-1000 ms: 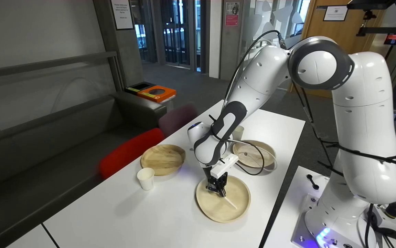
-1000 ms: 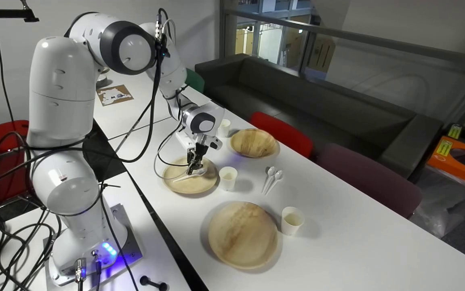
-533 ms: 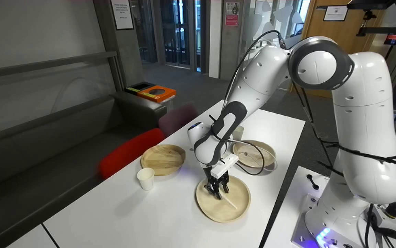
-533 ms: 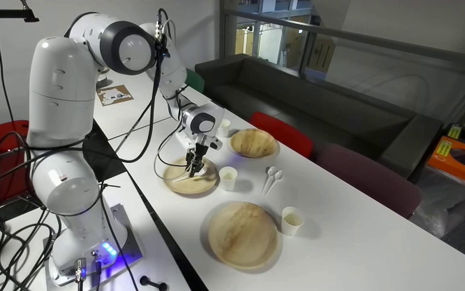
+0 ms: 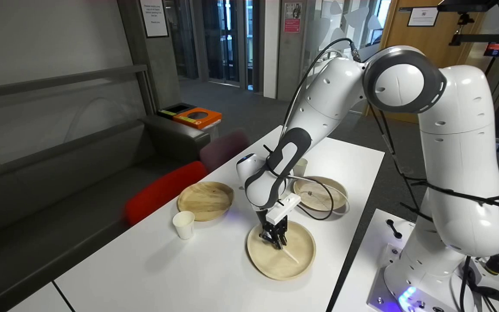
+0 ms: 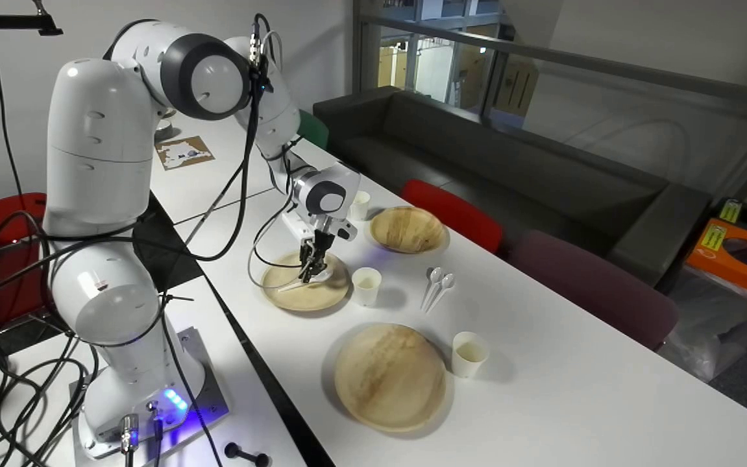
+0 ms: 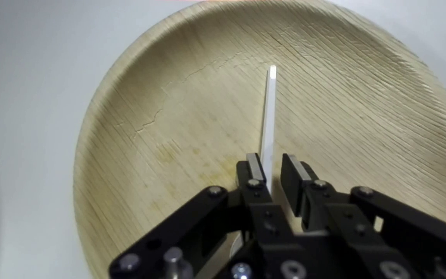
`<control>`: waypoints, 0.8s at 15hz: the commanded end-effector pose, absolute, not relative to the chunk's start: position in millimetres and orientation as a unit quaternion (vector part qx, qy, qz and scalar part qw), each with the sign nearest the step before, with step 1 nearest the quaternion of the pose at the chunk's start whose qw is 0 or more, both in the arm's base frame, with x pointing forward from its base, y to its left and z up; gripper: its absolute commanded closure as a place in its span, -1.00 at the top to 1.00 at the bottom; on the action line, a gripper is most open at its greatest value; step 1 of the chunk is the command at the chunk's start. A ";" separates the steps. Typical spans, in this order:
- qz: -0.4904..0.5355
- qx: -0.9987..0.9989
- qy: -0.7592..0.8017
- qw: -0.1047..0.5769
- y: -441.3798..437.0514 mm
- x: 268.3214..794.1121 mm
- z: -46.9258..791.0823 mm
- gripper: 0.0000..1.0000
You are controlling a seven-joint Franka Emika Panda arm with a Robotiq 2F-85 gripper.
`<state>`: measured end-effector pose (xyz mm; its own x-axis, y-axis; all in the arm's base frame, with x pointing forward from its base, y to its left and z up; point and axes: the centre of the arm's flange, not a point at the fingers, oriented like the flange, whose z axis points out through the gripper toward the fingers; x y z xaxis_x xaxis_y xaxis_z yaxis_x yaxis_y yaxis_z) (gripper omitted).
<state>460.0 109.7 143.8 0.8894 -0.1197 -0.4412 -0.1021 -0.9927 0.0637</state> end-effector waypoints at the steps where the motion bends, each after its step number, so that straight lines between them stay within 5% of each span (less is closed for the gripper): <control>1: -0.214 0.974 -0.060 0.035 109.5 456.0 144.3 0.12; 2: -0.214 0.974 -0.059 0.036 109.4 456.3 144.3 -0.15; 3: -0.213 0.975 -0.058 0.037 109.5 456.4 144.3 -0.65; 5: -0.213 0.975 -0.056 0.039 109.4 456.5 144.1 -0.68; 7: -0.213 0.975 -0.054 0.041 109.3 456.2 143.9 -0.97; 12: -0.212 0.975 -0.051 0.043 109.0 455.2 144.0 -1.00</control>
<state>460.0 109.0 143.7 0.8939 -0.1021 -0.4364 -0.0759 -0.9941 0.0770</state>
